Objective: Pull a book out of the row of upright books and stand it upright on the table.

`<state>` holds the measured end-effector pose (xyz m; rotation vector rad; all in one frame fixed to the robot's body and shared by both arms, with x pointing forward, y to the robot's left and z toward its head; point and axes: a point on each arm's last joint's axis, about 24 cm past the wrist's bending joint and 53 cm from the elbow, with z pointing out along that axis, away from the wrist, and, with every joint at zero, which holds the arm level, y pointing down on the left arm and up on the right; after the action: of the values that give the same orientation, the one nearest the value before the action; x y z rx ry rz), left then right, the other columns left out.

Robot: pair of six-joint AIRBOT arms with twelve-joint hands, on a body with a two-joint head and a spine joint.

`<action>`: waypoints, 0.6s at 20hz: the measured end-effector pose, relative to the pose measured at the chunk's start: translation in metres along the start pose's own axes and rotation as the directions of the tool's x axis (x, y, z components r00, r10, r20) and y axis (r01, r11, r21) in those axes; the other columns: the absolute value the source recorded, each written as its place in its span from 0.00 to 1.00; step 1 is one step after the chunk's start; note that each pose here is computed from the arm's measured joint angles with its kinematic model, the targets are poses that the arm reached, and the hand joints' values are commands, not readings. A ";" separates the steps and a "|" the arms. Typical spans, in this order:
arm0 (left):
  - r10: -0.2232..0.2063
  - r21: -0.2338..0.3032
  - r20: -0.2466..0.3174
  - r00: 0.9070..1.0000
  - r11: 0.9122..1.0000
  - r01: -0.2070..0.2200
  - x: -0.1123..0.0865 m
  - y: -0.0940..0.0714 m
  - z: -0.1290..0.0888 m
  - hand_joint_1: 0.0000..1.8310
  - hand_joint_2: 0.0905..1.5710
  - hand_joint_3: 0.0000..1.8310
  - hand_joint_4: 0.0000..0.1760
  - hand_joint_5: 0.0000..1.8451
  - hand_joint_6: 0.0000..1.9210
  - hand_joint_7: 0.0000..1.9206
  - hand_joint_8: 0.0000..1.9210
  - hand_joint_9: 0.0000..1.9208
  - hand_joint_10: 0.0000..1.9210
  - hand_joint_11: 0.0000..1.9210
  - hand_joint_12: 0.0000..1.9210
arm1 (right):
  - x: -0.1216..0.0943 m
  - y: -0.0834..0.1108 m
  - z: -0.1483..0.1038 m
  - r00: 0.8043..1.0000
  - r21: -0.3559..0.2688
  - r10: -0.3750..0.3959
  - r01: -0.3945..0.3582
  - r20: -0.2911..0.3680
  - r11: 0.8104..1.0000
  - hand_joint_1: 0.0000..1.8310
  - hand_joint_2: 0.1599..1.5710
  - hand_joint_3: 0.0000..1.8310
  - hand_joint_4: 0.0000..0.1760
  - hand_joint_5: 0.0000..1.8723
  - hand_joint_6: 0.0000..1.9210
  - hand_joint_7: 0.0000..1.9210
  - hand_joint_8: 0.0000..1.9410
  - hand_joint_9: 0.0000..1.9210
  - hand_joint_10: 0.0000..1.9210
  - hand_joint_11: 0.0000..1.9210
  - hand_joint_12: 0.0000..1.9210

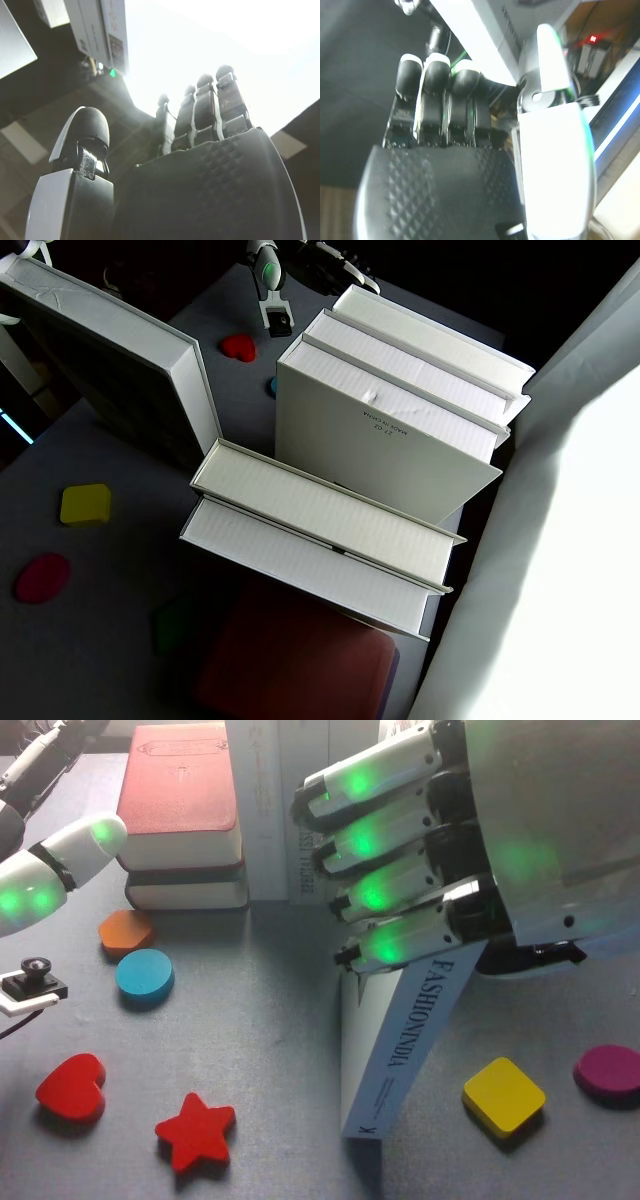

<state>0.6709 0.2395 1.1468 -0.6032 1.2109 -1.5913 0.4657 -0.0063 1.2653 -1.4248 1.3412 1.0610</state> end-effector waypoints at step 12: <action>-0.019 0.005 0.014 1.000 1.000 0.018 0.000 -0.002 0.002 0.24 0.82 0.00 0.37 0.08 0.00 0.01 0.00 0.00 0.00 0.00 0.13 | 0.009 -0.052 0.027 0.993 0.100 0.117 -0.116 -0.006 0.988 0.62 0.86 0.00 0.00 0.28 0.70 0.29 1.00 0.18 1.00 0.04 1.00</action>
<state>0.6719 0.2385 1.1492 -0.6233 1.1937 -1.6024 0.5181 0.0190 1.2527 -1.2938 1.4807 1.0471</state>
